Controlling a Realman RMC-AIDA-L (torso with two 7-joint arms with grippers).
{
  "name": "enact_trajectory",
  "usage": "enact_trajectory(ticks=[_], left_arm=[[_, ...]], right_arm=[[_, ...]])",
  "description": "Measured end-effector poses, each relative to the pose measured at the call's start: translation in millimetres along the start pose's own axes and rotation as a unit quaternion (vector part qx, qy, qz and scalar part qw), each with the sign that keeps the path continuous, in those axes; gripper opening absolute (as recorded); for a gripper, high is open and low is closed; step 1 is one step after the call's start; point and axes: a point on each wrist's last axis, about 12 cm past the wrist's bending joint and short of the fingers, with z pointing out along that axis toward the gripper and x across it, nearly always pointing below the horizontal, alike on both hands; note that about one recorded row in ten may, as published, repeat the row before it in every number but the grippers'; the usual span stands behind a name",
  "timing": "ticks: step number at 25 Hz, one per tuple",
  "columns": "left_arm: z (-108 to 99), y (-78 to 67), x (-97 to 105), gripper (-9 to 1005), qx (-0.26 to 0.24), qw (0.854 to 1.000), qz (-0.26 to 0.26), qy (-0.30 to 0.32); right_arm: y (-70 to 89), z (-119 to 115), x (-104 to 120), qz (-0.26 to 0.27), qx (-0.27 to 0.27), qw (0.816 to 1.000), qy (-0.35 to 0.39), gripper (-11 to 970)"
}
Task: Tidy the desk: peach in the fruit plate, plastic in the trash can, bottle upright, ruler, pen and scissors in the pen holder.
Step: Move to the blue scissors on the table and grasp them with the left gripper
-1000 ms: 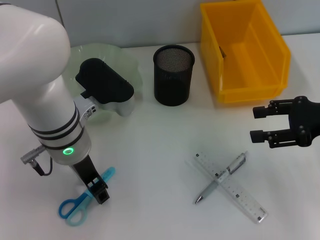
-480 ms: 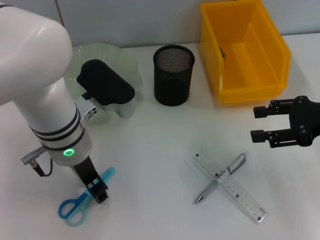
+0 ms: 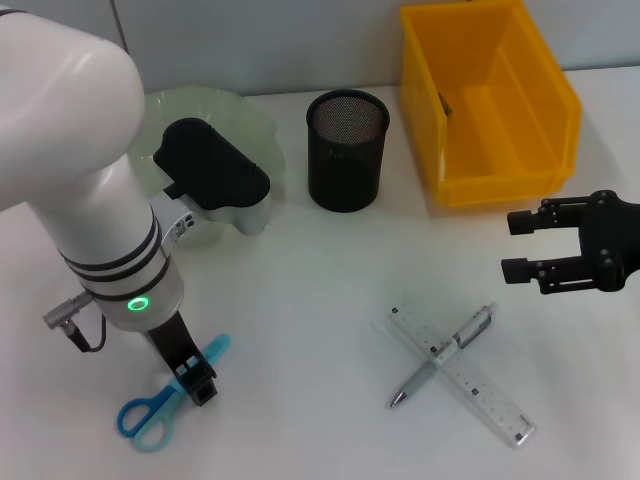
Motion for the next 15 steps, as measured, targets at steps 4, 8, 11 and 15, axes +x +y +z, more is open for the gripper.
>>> enact_trajectory(ticks=[4,8,11,15], left_arm=[[0.0,0.0,-0.3,489,0.000,1.000,0.000,-0.001],[0.1,-0.3,-0.3,482,-0.001,1.000,0.001,0.000],[0.3,-0.6,-0.3,476,-0.001,1.000,0.002,0.001],[1.4,-1.9,-0.1,469,-0.004,1.000,0.007,0.004]], right_arm=[[-0.1,0.0,-0.2,0.000,0.000,1.000,0.000,724],[-0.3,-0.4,-0.6,-0.001,0.000,1.000,0.001,724],[-0.4,-0.5,-1.2,-0.002,0.000,1.000,0.000,725],[-0.4,-0.5,-1.8,-0.003,-0.001,1.000,0.000,725]])
